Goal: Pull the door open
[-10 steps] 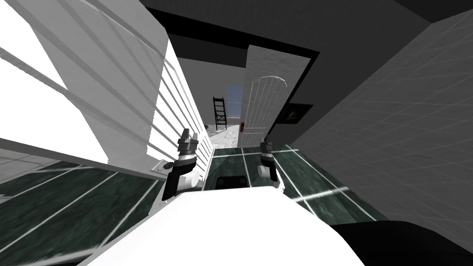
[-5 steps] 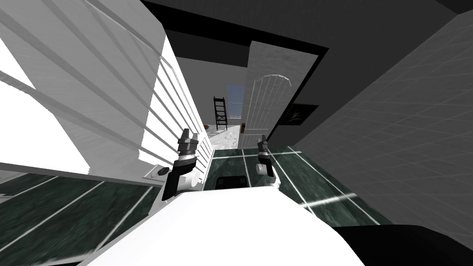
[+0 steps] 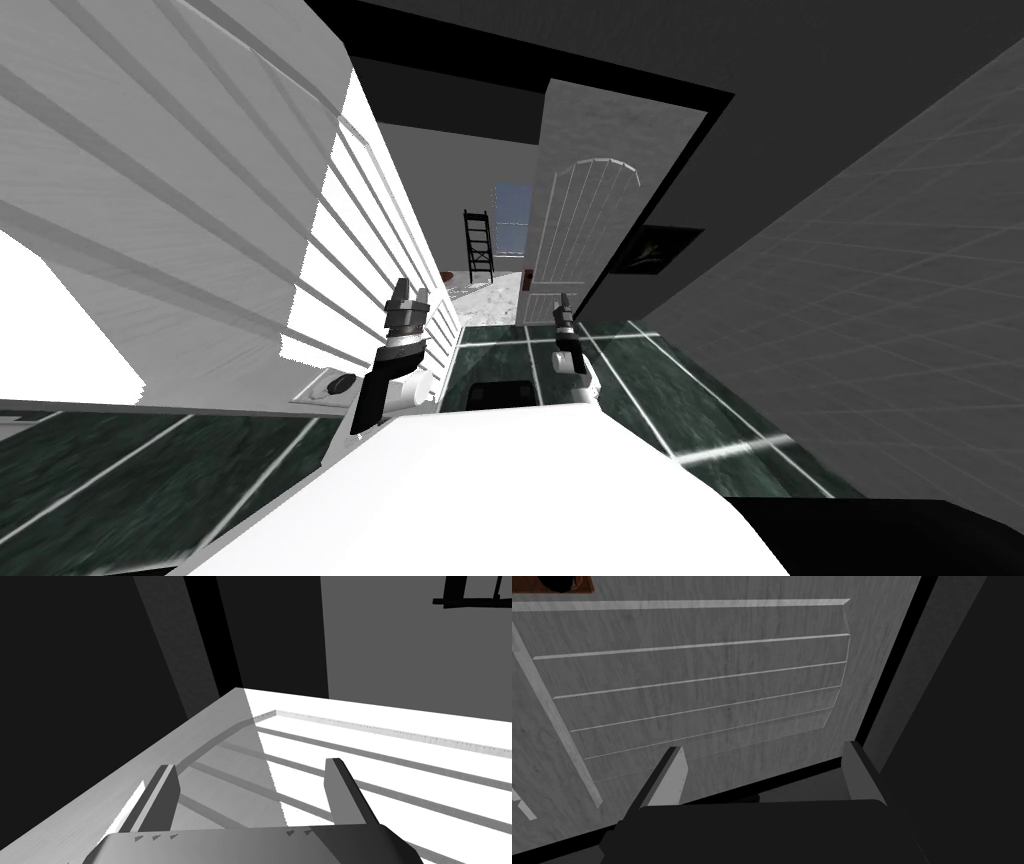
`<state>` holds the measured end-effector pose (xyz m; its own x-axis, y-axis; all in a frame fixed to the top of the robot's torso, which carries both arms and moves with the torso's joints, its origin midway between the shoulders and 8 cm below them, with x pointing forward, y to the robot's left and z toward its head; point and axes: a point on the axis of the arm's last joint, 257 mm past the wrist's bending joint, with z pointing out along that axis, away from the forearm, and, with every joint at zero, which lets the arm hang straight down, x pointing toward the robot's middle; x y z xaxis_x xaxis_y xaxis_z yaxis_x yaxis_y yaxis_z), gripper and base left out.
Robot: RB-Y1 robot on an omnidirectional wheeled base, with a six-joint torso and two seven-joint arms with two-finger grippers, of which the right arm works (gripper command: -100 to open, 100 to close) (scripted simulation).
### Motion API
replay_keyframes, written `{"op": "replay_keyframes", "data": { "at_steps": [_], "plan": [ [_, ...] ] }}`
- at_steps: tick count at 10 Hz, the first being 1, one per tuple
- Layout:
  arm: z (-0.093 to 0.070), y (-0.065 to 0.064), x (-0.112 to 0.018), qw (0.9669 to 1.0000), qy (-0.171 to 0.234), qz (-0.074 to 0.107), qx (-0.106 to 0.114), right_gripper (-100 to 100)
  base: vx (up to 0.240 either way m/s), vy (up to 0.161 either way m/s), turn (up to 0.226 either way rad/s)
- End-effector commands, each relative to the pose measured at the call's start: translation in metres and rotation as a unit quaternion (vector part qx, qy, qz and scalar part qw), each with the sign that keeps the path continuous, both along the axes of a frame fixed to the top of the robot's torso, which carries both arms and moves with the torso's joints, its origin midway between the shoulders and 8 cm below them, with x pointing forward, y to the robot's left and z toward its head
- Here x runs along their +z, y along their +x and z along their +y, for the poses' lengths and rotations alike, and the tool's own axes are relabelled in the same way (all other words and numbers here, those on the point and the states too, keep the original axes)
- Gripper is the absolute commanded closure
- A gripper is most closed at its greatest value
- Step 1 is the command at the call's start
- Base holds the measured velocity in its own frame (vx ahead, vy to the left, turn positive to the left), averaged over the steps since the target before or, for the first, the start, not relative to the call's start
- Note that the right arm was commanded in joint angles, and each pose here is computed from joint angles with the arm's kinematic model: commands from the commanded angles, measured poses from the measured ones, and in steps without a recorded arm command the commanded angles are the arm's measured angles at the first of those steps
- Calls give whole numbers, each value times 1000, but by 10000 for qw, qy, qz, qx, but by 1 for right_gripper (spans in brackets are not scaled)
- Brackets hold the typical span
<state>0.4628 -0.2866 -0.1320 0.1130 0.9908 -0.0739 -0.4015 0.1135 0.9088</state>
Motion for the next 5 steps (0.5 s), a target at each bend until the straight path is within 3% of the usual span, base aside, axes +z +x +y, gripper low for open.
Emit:
{"op": "replay_keyframes", "data": {
  "at_steps": [1, 5],
  "plan": [
    [1, 8, -13, 9999, 39, 165, 34, -100, 109, -5, 36],
    [3, 28, -45, 9983, 128, 555, 104, -100, 97, -21, 33]
  ]
}}
